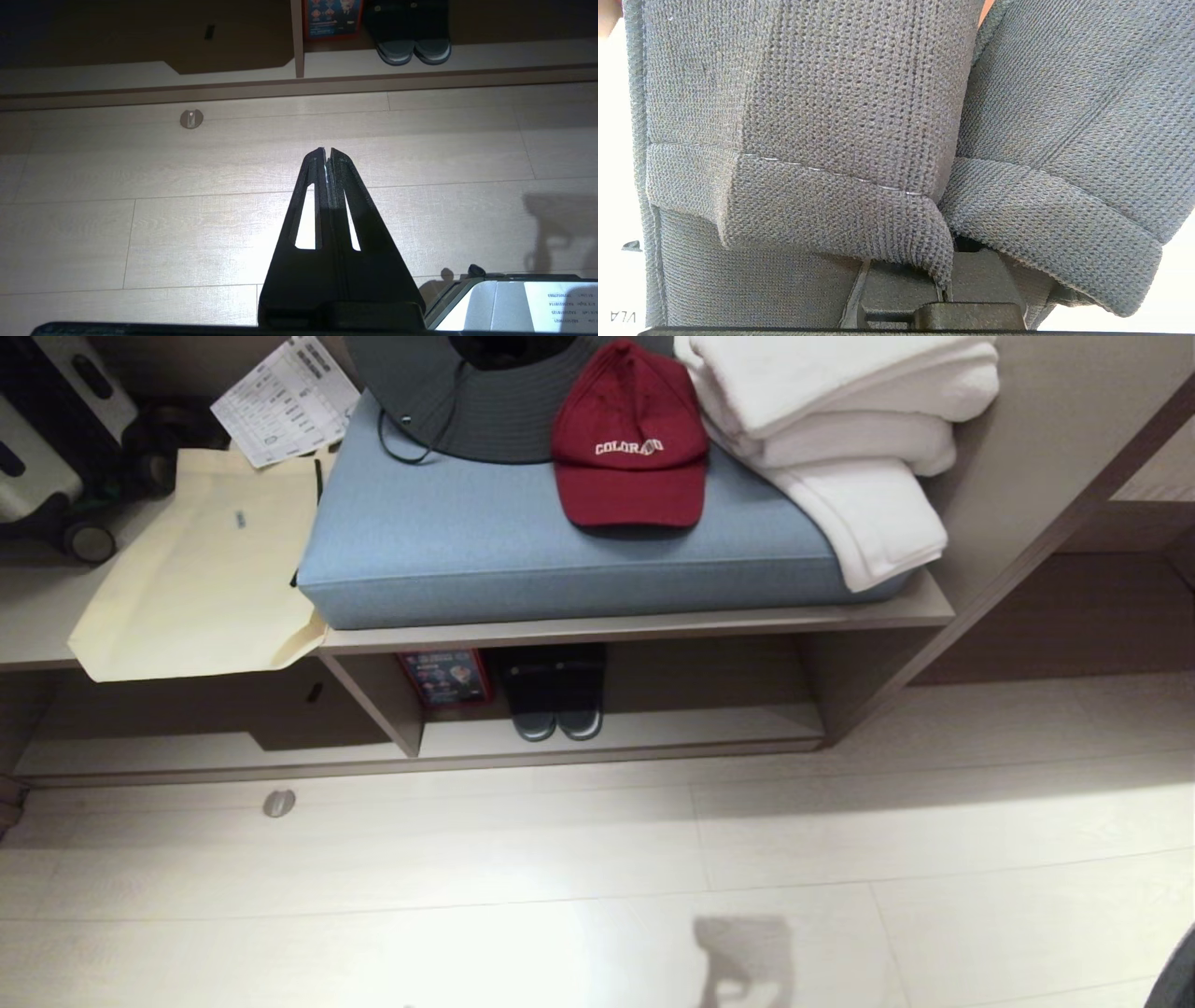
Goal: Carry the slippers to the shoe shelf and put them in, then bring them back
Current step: Place the slippers into the shoe cabinet
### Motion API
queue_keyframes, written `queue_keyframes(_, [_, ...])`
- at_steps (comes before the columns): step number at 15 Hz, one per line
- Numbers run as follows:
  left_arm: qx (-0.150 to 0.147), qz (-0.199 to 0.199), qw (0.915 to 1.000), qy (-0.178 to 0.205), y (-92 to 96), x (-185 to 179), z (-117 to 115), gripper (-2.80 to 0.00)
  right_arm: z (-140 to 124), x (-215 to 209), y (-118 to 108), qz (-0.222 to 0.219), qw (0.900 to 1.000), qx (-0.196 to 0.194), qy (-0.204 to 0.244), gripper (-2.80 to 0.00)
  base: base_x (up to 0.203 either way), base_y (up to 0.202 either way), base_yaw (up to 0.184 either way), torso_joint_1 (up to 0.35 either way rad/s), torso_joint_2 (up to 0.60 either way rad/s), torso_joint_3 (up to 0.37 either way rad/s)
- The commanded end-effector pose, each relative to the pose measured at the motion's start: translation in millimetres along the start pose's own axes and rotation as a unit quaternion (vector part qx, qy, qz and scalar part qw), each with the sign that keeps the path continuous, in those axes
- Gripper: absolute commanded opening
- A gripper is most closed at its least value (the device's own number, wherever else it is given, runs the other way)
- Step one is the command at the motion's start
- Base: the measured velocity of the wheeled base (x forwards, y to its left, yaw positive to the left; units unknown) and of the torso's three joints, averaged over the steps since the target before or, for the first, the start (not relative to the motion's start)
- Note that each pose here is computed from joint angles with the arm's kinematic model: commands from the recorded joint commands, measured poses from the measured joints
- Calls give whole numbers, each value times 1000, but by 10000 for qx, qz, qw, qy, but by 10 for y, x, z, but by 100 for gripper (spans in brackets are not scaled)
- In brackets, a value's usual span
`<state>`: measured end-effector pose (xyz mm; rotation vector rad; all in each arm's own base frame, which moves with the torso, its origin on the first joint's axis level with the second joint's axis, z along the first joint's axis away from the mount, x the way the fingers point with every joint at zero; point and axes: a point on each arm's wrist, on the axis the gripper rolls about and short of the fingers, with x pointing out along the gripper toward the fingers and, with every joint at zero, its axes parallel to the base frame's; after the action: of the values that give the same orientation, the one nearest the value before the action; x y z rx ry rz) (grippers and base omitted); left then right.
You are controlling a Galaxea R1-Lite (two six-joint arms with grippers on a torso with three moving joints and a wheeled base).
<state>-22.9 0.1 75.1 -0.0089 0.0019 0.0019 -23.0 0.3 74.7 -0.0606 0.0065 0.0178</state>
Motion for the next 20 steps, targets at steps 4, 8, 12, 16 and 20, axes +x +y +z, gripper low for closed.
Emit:
queue_keyframes(4, [-1, -2, 10000, 9, 0, 1, 0, -280, 1, -2, 0, 4, 10000, -4, -10, -280, 0, 0, 0, 1, 4, -197])
queue_keyframes(8, [3, -2, 10000, 9, 0, 1, 0, -280, 1, -2, 0, 4, 10000, -4, -12, -280, 0, 0, 0, 1, 4, -196])
queue_keyframes(12, [-1, -2, 10000, 6, 0, 1, 0, -280, 0, -2, 0, 4, 10000, -4, -10, -280, 0, 0, 0, 3, 2, -195])
queue_keyframes(16, [-1, -2, 10000, 6, 0, 1, 0, -280, -4, -1, 0, 4, 10000, -4, 2, -280, 0, 0, 0, 3, 4, -199])
queue_keyframes(20, [-1, -2, 10000, 6, 0, 1, 0, -280, -4, -1, 0, 4, 10000, -4, 3, -280, 0, 0, 0, 3, 3, -198])
